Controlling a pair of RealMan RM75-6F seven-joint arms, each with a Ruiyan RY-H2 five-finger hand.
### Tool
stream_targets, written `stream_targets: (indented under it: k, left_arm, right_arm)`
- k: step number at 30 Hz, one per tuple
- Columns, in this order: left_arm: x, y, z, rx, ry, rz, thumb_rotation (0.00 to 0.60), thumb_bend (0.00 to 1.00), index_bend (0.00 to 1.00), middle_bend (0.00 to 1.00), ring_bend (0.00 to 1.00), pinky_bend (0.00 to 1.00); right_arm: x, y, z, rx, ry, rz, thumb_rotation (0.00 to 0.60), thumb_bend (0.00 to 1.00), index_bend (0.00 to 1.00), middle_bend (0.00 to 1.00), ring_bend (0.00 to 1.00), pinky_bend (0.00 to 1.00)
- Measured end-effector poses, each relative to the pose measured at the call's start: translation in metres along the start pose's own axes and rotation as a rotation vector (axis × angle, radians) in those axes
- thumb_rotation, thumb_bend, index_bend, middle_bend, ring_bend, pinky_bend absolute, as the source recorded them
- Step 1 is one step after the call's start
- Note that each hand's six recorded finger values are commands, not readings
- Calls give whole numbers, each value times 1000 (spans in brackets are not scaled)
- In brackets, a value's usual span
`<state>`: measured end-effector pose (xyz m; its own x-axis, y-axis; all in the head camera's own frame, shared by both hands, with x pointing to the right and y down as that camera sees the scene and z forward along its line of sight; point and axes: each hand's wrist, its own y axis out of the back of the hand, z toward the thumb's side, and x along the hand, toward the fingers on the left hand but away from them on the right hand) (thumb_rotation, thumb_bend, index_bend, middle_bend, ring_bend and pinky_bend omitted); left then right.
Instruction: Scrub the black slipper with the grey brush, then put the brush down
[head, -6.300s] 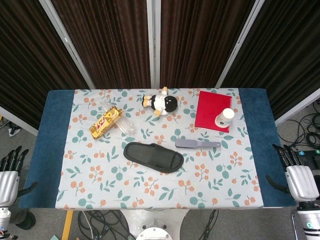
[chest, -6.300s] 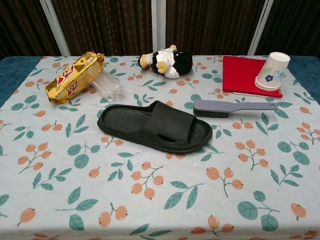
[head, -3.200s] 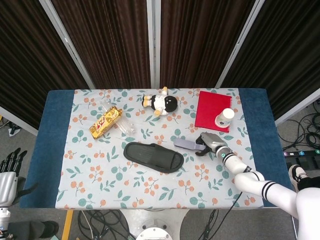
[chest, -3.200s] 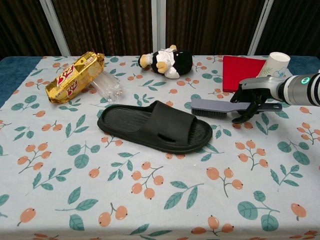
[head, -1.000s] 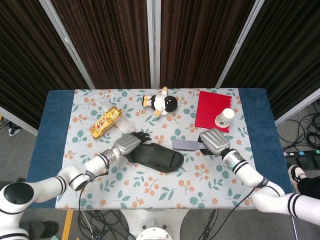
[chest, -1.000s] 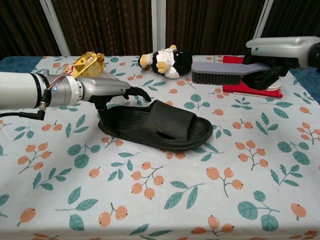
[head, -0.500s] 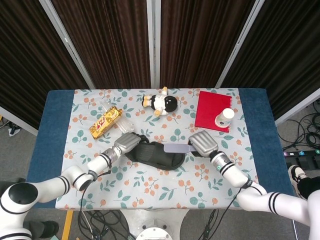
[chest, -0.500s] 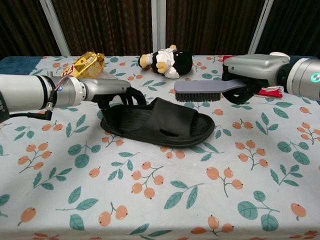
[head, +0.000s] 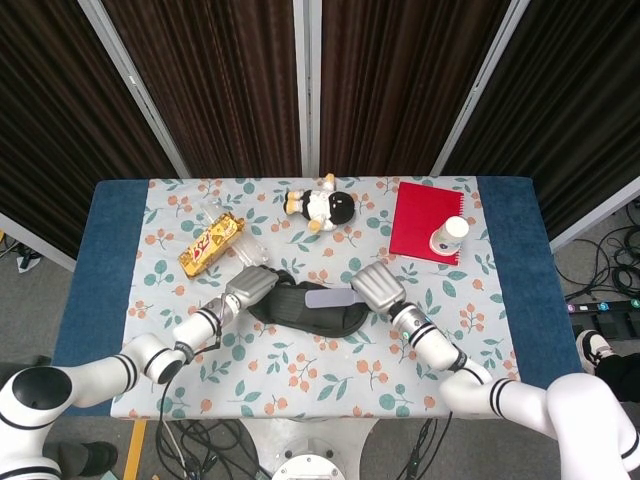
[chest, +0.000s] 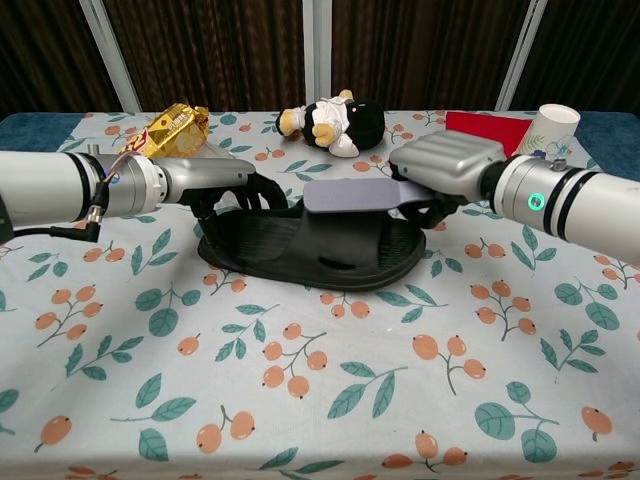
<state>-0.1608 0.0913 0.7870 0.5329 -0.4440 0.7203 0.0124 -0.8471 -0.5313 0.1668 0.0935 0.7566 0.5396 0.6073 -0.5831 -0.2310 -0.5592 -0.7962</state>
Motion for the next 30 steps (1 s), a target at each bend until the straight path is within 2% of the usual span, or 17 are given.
stream_targets:
  k: [6,10,18,24,30]
  left_arm:
    - [0,-1,-2,-1,6,-4,600,216,402,448,293,240]
    - [1,-1,-1,1,6,-6,600,217,401,447,293,240]
    - [0,-1,3,16,-3,-8,600,216,400,446,293,240]
    - [0,-1,2,21,1,-12,600,216,399,445,293,240]
    - [0,-1,3,24,3,-16,600,217,399,445,293,240]
  right_arm:
    - [11,-10,15,11,77,30,600,638,1000,1000,1000,1000]
    - [22,-6,12,-2,97,35,600,637,1000,1000,1000,1000]
    - [17,24,-14,-68,20,-60,600,637,1000,1000,1000,1000]
    - [2,11,-18,-15,-7,-9,600,637,1000,1000,1000,1000]
    - [1,-5,-1,30,42,54,600,637,1000,1000,1000,1000]
